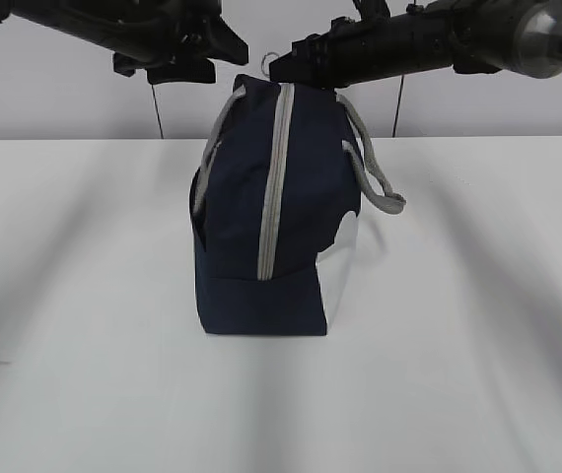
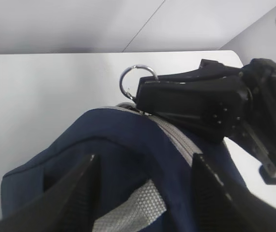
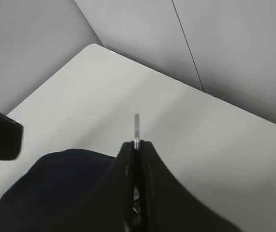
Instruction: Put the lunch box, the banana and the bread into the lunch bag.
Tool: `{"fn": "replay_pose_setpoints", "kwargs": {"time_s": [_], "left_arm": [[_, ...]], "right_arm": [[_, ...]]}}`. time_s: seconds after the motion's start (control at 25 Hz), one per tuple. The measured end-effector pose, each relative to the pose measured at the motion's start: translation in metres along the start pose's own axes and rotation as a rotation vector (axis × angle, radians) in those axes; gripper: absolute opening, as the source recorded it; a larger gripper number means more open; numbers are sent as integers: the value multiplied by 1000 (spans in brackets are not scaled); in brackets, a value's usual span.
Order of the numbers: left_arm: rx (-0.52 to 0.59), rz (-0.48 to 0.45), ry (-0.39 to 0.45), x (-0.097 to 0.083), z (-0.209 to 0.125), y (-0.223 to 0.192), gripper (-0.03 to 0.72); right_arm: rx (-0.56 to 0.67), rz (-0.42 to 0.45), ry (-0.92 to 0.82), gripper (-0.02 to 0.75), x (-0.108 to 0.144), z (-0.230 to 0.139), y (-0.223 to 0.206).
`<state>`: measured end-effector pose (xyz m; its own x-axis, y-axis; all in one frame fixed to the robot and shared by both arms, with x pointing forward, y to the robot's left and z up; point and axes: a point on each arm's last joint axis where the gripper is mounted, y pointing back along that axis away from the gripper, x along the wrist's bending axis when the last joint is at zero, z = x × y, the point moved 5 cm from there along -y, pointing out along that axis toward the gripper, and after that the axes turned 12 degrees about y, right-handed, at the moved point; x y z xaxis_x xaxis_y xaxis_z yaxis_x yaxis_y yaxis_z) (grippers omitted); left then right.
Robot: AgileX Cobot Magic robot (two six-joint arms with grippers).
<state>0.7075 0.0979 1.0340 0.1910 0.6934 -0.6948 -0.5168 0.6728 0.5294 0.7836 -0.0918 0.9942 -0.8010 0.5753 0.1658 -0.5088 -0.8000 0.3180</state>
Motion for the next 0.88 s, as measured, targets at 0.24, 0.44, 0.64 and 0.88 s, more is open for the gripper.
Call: {"fn": "replay_pose_setpoints", "kwargs": {"time_s": [0.24, 0.44, 0.64, 0.88], "left_arm": [[48, 17, 47, 15, -8, -24, 426], [38, 11, 36, 7, -12, -30, 426], [41, 10, 28, 4, -15, -33, 375], [41, 11, 26, 4, -15, -33, 136]], "right_arm": [[0, 2, 0, 6, 0, 0, 0], [0, 2, 0, 6, 0, 0, 0], [0, 2, 0, 6, 0, 0, 0], [0, 2, 0, 6, 0, 0, 0]]}}
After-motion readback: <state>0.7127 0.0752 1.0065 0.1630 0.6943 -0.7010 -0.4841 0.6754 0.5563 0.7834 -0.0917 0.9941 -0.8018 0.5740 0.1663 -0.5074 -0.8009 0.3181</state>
